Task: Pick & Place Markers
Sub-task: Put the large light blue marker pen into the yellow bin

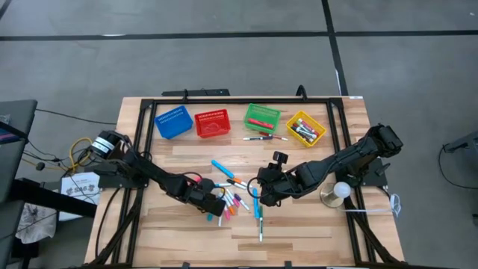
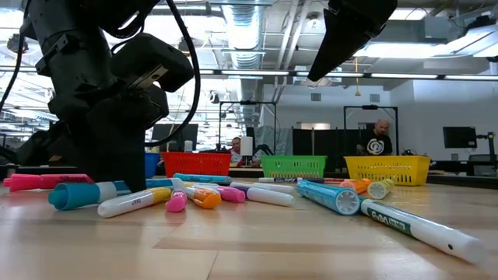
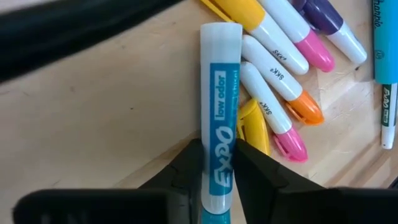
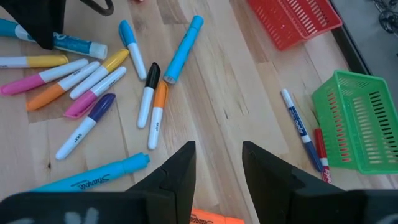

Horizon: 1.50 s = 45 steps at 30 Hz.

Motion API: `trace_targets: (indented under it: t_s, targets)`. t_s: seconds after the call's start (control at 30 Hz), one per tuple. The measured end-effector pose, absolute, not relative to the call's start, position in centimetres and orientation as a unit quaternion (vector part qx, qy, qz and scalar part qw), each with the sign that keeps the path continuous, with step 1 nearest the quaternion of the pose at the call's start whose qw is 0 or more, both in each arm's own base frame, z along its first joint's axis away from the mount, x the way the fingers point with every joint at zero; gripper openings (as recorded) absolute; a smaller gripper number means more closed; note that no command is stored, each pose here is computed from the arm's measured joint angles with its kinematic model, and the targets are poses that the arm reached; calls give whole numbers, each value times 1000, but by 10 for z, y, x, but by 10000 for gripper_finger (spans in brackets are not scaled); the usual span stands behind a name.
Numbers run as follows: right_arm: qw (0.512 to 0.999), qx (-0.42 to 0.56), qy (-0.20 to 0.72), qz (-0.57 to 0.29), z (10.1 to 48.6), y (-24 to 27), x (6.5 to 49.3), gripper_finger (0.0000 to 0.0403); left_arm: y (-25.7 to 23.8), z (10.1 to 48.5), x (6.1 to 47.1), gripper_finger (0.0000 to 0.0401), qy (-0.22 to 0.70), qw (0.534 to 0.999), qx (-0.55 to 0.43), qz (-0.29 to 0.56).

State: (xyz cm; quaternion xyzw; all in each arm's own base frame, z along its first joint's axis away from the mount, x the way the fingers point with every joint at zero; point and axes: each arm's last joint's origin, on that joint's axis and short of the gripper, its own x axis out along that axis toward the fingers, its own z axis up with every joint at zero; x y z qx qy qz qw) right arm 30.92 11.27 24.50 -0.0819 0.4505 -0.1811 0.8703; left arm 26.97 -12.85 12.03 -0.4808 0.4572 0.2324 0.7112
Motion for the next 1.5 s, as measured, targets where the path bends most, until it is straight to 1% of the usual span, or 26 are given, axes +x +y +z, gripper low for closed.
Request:
trace_targets:
  t_s: [0.13,0.53,0.77,1.0,1.1,1.23,1.37,1.5]
  targets:
    - [869,-86,453,-180,245,113,309,123,-126,128,266,79,446,720,-477,236]
    - [868,-87,454,-180,245,112,309,123,-123,163,265,82,381,751,-498,205]
    - [871,-83,449,-180,245,112,310,123,-117,196,259,81,304,793,-492,190]
    - [893,-41,412,-178,249,116,317,123,-107,233,249,84,206,844,-461,179]
    - [907,-18,392,-152,254,117,322,123,-104,245,245,85,177,864,-438,174]
    - [933,9,349,-91,270,115,330,123,-101,256,241,85,155,884,-409,162]
    - [964,43,264,1,302,105,336,122,-100,264,239,85,144,904,-374,146]
    - [982,59,164,77,338,88,333,122,-99,269,238,85,139,921,-338,133]
